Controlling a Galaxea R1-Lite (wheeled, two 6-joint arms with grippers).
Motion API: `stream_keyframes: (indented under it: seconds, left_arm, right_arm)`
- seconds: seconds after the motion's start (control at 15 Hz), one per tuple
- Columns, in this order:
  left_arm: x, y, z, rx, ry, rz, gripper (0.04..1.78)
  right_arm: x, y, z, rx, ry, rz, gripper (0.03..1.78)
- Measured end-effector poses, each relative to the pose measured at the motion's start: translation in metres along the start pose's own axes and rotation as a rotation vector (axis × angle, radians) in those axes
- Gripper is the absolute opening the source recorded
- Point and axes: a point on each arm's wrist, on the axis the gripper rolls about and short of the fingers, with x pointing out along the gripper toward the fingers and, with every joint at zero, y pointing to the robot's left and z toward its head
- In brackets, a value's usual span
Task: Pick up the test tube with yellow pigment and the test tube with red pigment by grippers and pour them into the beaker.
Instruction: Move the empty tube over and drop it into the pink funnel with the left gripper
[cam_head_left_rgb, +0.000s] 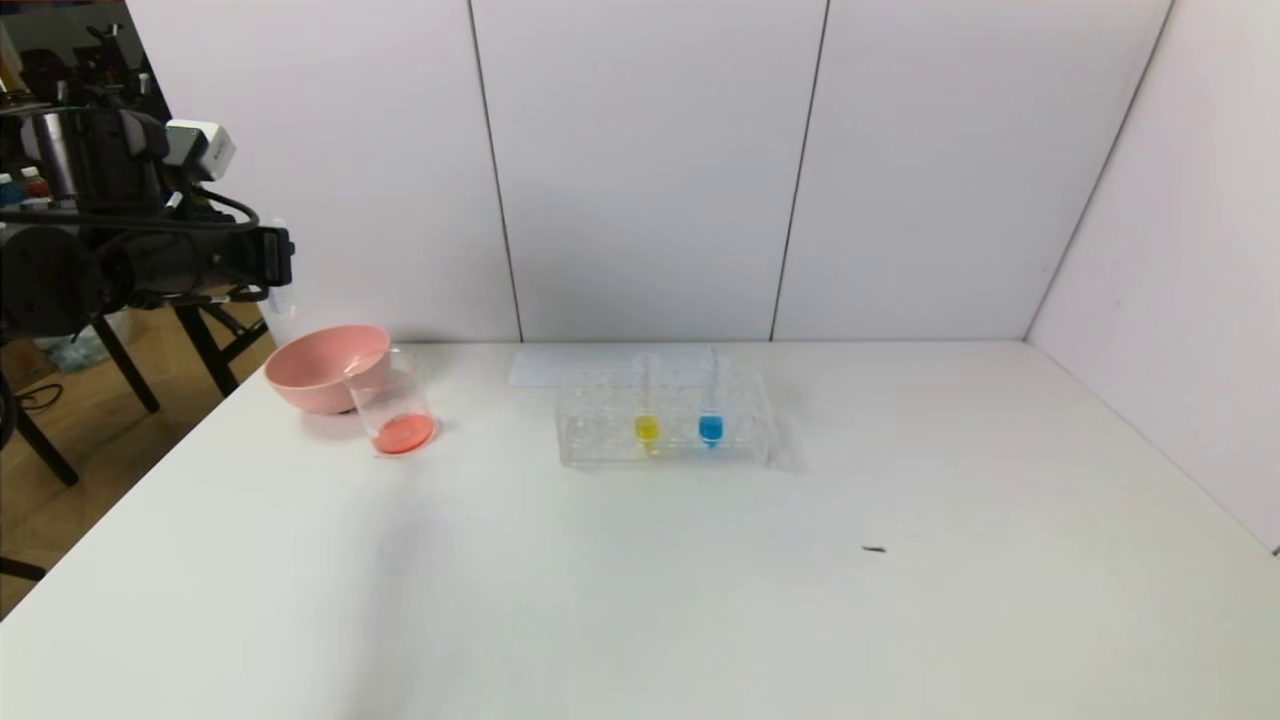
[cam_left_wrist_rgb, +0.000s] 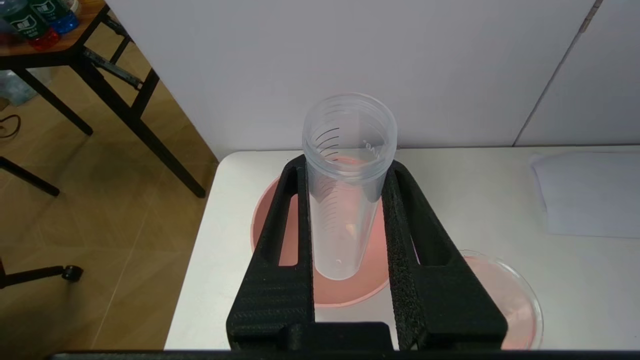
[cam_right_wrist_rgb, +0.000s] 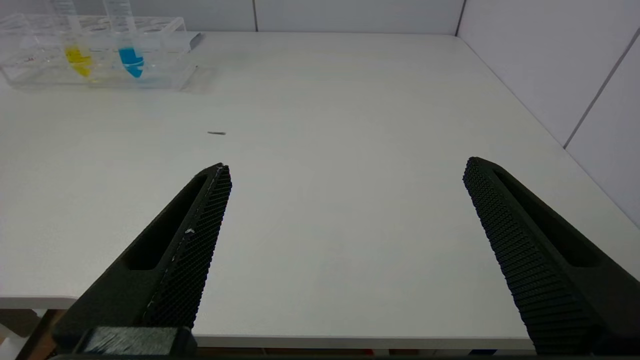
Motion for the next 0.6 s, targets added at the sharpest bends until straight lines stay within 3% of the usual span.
stream_keyframes:
  seconds: [0.6]
  left_arm:
    - [0.033,0.014,-0.028,-0.016,0.011,-0.010,0.44]
  right_arm:
    - [0.000,0.000,0.000,0.000,0.000,0.000,1.70]
